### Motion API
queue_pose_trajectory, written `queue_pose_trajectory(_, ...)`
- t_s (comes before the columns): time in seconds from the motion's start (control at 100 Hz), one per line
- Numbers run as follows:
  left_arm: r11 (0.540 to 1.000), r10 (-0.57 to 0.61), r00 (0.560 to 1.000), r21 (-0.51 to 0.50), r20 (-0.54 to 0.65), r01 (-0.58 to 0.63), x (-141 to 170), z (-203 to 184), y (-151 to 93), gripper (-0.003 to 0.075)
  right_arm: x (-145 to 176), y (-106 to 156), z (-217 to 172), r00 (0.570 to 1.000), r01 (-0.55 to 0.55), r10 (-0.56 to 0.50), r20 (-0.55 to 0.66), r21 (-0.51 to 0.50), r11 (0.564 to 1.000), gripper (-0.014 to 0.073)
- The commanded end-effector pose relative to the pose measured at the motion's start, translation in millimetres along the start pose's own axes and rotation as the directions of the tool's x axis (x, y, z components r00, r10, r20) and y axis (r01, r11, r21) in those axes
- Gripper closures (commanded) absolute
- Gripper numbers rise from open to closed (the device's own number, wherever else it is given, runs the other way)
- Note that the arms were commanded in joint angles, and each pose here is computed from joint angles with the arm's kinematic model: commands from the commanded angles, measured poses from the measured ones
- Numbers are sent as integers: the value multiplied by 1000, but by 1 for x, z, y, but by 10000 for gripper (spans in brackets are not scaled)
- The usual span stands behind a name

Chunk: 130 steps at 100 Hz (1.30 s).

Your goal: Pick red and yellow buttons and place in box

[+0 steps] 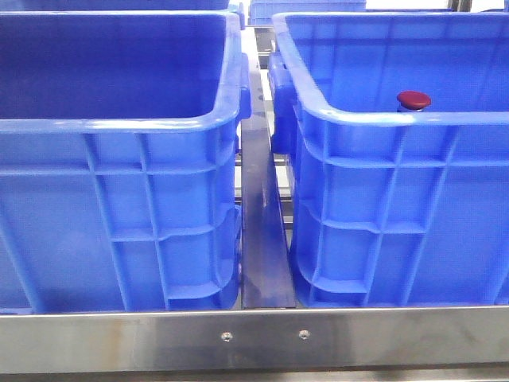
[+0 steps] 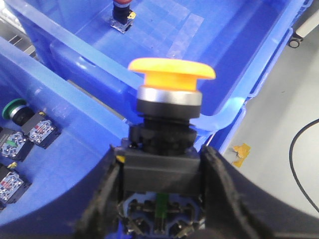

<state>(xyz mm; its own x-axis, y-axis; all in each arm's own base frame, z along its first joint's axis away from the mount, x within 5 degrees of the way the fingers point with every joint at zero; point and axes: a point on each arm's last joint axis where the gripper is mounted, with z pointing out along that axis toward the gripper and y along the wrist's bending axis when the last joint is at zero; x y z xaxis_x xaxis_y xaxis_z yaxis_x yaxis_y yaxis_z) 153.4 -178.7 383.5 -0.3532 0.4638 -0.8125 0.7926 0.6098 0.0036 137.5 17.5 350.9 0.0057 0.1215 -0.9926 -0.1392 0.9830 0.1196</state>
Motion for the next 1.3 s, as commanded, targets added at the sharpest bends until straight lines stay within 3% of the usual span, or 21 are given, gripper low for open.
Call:
queue_pose_trajectory(0.0,1000,-4,991,3,137,3,-17,-15,-2,739,-11,4,-2,999,6,-5,38,-30,1000,662)
queue_pose_trajectory(0.49,1000,-4,990,2,141,3,-17,-15,-2,739,-11,4,-1,999,6,-5,38,-37,999,648)
queue_pose_trajectory(0.63,1000,-4,990,2,141,3,-17,-15,-2,739,-11,6,-2,999,7,-5,40,-60,998,495)
queue_pose_trajectory(0.82,1000,-4,990,2,141,3,-17,-15,-2,739,-11,8,-2,999,8,-4,43,-83,996,153)
queue_pose_trajectory(0.89,1000,-4,990,2,141,3,-17,-15,-2,739,-12,9,-2,999,-2,6,44,-89,996,92)
queue_pose_trajectory(0.99,1000,-4,990,2,141,3,-17,-15,-2,739,-13,14,-2,996,-59,68,53,-145,988,83)
queue_pose_trajectory(1.1,1000,-4,990,2,141,3,-17,-15,-2,739,-16,24,-4,987,-134,154,55,-266,955,83)
queue_pose_trajectory(1.16,1000,-4,990,2,141,3,-17,-15,-2,739,-15,29,-1,967,-239,255,8,-323,916,83)
queue_pose_trajectory(1.29,1000,-4,990,2,141,3,-17,-15,-2,739,-8,42,10,878,-474,444,-176,-446,759,83)
